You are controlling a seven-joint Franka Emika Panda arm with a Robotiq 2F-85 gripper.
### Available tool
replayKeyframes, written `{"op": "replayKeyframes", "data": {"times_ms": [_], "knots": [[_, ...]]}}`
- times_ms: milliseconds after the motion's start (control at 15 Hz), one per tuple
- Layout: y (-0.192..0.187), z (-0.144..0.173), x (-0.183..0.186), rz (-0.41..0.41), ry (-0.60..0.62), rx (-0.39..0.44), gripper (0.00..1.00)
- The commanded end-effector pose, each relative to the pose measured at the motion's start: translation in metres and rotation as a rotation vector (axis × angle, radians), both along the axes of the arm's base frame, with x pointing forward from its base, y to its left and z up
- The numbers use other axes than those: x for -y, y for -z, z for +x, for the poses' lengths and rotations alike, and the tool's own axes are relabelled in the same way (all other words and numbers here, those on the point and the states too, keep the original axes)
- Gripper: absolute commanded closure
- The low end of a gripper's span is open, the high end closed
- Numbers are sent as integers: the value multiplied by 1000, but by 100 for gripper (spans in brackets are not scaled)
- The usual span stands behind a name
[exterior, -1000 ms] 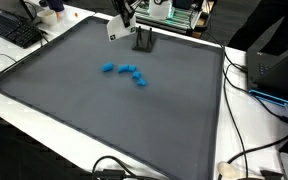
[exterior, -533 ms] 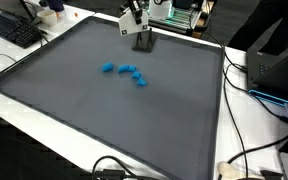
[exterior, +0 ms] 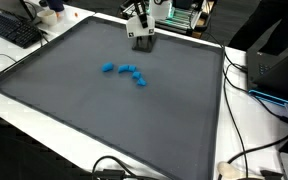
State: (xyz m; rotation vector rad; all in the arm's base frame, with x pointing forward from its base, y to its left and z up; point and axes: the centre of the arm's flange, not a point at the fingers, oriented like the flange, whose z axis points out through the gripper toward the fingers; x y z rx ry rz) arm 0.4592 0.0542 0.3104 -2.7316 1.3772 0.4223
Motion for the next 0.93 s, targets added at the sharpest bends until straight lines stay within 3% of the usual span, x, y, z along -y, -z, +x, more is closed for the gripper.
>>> {"op": "replayKeyframes", "data": {"times_ms": [0,867], "knots": [[17,-28,3,13,107,25,99],[52,-45,7,24,283,125,99]]}}
